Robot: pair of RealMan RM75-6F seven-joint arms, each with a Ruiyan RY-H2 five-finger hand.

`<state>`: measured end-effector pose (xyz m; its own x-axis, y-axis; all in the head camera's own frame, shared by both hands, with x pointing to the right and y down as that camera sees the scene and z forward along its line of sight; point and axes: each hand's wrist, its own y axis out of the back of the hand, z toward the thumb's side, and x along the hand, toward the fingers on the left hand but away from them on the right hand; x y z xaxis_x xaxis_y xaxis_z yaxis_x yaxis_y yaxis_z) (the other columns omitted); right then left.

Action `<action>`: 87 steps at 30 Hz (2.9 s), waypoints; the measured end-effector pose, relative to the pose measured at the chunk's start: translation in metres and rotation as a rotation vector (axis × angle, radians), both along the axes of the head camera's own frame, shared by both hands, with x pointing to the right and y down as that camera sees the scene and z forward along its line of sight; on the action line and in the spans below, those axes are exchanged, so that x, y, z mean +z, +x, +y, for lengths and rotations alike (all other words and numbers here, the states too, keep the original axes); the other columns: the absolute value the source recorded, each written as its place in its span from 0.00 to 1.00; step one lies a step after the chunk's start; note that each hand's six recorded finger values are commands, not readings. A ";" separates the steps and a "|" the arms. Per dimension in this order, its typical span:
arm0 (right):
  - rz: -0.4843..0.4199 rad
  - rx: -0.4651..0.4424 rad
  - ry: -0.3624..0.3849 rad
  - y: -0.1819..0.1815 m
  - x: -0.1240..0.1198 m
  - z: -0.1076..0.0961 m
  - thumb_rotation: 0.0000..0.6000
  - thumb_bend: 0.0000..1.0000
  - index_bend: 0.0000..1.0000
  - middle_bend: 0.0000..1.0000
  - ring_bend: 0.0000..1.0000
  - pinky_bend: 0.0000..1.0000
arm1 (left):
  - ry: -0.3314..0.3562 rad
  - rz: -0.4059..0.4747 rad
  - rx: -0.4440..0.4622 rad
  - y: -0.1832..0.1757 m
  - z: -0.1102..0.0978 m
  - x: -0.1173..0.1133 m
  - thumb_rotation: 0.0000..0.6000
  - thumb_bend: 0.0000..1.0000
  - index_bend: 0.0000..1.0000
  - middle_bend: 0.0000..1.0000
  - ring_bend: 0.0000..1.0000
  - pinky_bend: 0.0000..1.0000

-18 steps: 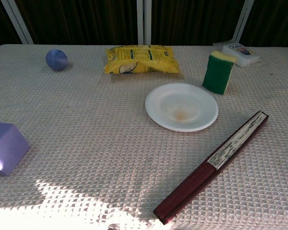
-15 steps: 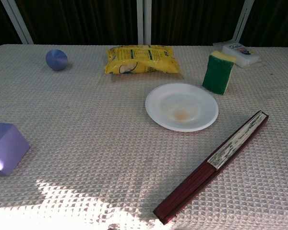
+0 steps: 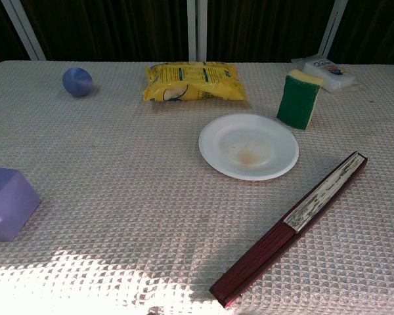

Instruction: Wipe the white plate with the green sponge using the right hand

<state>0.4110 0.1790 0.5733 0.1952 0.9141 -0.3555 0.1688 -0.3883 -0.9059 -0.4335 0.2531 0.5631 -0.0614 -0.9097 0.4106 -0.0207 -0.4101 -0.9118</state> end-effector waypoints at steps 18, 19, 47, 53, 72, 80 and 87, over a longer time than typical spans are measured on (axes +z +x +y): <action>-0.071 -0.301 -0.215 -0.140 0.088 -0.056 1.00 0.44 0.00 0.15 0.00 0.00 | -0.002 0.009 -0.039 -0.010 0.010 0.001 1.00 0.12 0.19 0.14 0.12 0.15; -0.064 -0.301 -0.219 -0.142 0.092 -0.058 1.00 0.44 0.00 0.15 0.00 0.00 | -0.003 0.009 -0.040 -0.011 0.011 0.001 1.00 0.12 0.19 0.14 0.12 0.15; 0.349 -0.315 -0.185 -0.087 0.112 -0.124 1.00 0.15 0.10 0.16 0.00 0.00 | -0.011 0.013 -0.057 -0.016 0.015 0.007 1.00 0.12 0.19 0.14 0.12 0.15; 0.519 -0.443 -0.182 -0.099 0.131 -0.146 1.00 0.15 0.14 0.14 0.00 0.00 | -0.017 0.008 -0.073 -0.019 0.019 0.006 1.00 0.12 0.20 0.14 0.12 0.15; 0.554 -0.538 -0.122 -0.121 0.186 -0.158 1.00 0.18 0.24 0.20 0.00 0.00 | -0.026 0.004 -0.110 -0.025 0.024 0.006 1.00 0.12 0.20 0.14 0.12 0.15; 0.526 -0.548 -0.100 -0.128 0.194 -0.162 1.00 0.19 0.26 0.21 0.00 0.00 | -0.030 0.000 -0.120 -0.029 0.026 0.006 1.00 0.12 0.20 0.14 0.12 0.15; 0.519 -0.549 -0.103 -0.130 0.199 -0.164 1.00 0.22 0.32 0.24 0.00 0.00 | -0.032 -0.002 -0.128 -0.031 0.026 0.006 1.00 0.12 0.20 0.14 0.12 0.15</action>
<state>0.2811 0.0152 0.7728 0.3966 0.6913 -0.6040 -0.5105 -0.3807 -0.7710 -0.4642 0.2794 0.5693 -0.1767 -0.8807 0.4394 -0.0727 -0.4336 -0.8982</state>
